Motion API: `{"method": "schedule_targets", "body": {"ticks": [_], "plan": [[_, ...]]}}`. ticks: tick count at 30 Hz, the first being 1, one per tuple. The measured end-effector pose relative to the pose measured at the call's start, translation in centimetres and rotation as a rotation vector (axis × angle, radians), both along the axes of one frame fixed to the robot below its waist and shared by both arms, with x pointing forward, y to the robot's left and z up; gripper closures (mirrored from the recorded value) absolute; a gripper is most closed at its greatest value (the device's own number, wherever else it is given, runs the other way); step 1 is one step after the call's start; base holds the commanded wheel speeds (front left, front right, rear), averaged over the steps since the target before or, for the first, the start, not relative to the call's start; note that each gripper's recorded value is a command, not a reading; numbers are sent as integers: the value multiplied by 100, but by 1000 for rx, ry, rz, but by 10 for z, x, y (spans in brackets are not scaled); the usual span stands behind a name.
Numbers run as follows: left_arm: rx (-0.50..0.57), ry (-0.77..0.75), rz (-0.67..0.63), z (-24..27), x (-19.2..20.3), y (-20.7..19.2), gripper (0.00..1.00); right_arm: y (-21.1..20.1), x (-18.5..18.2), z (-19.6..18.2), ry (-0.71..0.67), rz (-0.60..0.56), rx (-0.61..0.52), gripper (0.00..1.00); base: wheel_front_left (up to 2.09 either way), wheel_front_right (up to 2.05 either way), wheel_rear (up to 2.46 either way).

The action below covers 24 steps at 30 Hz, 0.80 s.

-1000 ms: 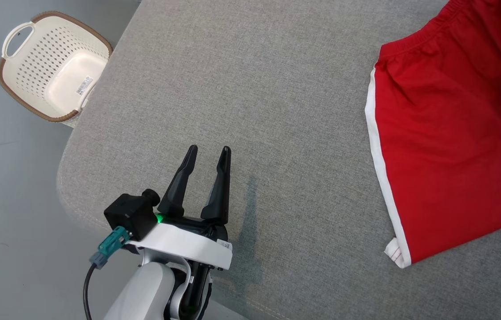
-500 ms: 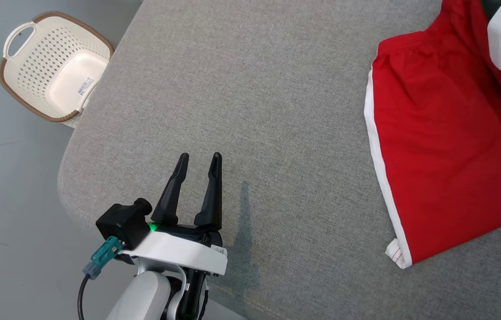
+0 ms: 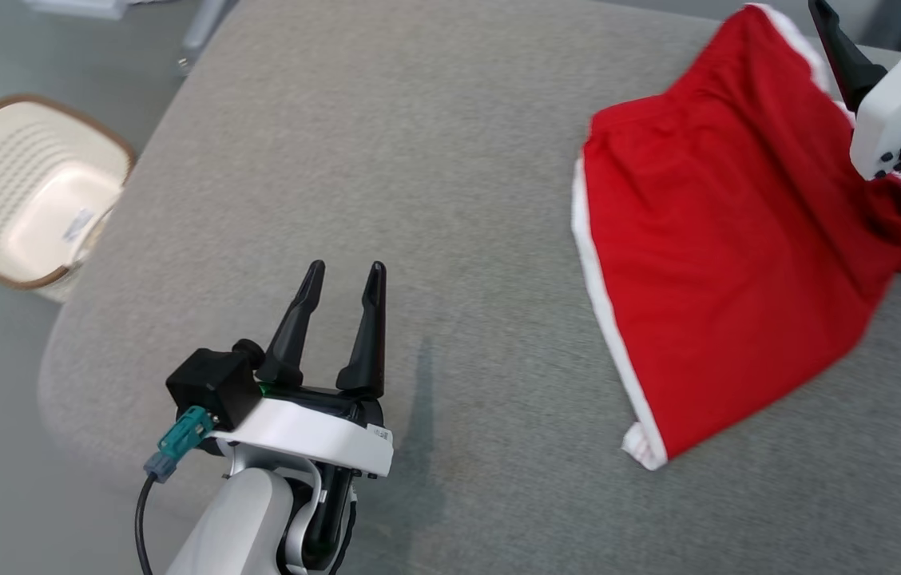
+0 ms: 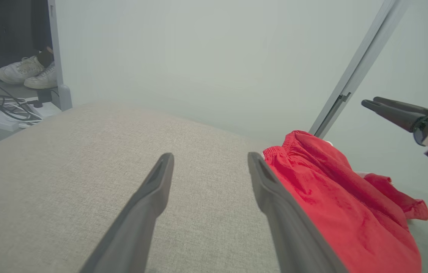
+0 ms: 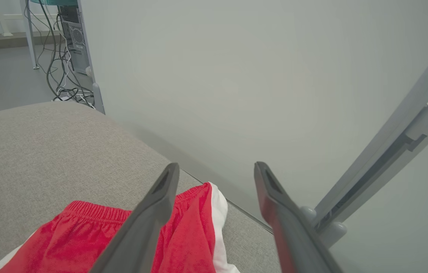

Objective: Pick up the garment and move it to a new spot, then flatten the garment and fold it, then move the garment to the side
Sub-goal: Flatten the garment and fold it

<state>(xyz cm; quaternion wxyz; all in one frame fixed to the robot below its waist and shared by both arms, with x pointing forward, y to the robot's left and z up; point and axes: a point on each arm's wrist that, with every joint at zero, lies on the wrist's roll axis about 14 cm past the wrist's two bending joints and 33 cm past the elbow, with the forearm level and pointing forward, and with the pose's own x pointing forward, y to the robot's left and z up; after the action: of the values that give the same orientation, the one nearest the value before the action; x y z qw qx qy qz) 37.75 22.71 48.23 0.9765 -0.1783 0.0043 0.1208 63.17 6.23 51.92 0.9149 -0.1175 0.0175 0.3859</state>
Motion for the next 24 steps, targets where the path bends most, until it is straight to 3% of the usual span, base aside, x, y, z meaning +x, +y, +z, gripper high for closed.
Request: {"method": "schedule_targets", "body": {"ticks": [7, 16, 24], "plan": [[-2, -37, -103, 5, 20, -28, 0, -67, -14, 23, -2, -117, 106, 0, 0, 0, 0], [-6, -45, -214, 3, 27, -63, 0, -163, -67, 12, 21, -320, 232, 0, 0, 0, 0], [-5, 3, -343, -15, 21, -102, 0, -196, -121, -6, 26, -439, 313, 0, 0, 0, 0]]}}
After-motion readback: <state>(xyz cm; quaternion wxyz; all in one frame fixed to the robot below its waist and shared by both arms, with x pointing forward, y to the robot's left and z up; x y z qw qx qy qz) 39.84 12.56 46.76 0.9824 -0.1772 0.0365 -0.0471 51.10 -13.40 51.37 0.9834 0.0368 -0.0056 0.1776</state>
